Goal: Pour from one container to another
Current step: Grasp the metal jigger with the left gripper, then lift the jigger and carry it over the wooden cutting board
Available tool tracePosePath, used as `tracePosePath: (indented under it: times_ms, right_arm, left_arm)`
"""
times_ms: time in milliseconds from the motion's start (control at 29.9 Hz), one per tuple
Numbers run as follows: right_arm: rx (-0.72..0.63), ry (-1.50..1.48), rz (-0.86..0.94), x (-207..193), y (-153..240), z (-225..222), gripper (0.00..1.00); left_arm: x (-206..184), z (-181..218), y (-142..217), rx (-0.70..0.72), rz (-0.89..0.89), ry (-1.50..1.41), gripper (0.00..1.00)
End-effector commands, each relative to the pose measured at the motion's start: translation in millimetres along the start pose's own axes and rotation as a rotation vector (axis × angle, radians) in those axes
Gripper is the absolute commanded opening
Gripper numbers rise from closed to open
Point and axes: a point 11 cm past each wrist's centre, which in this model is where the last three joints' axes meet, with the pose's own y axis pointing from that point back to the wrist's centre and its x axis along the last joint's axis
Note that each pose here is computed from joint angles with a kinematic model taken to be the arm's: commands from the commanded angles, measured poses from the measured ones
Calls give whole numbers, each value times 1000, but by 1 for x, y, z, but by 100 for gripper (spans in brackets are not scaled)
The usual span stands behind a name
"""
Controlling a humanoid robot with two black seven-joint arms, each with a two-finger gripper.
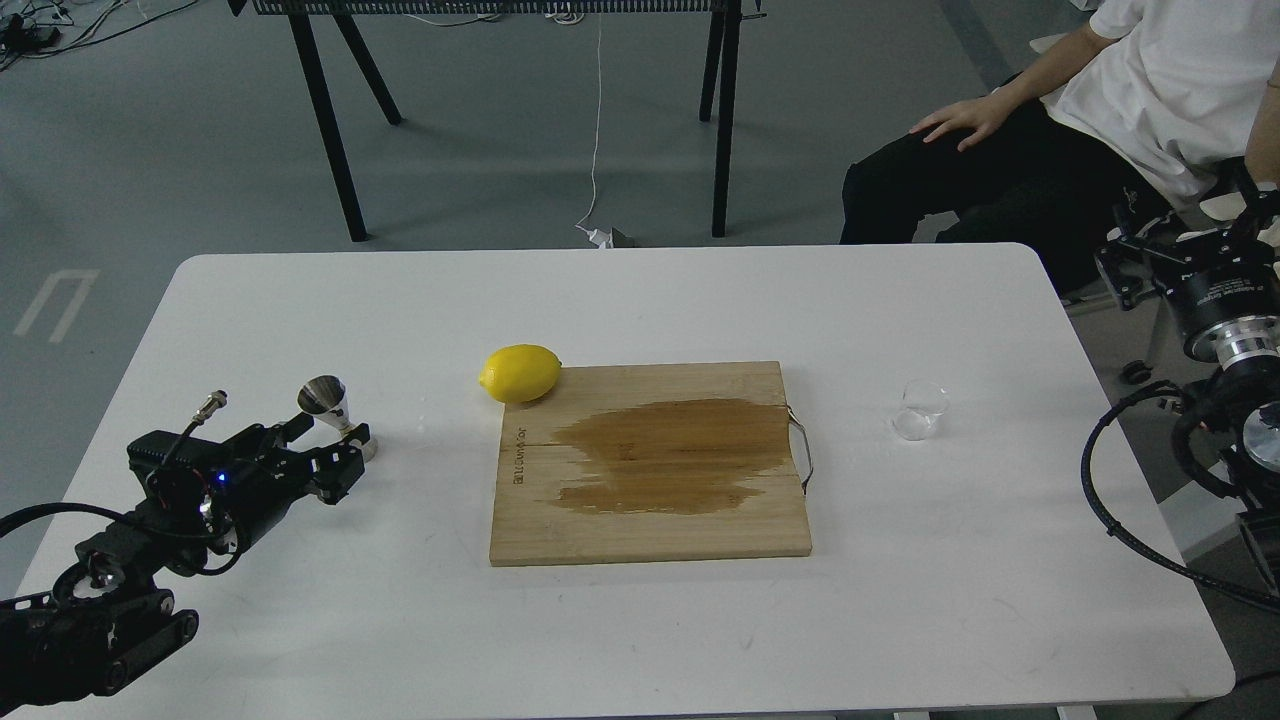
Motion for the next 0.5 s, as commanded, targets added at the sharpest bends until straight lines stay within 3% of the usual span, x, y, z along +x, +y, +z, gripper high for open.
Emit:
tracePosePath:
  times_ms: [0,368,468]
  right_arm:
    - [1,2,1,0,0,-1,100]
    - [1,3,0,0,0,-1,100]
    - [2,3,2,1,0,-2,100]
  left_arm:
    - [4,0,-2,1,11,1,60]
    - [-2,3,0,-20,-7,-11,12]
    - [0,0,1,-13,-6,-15,8]
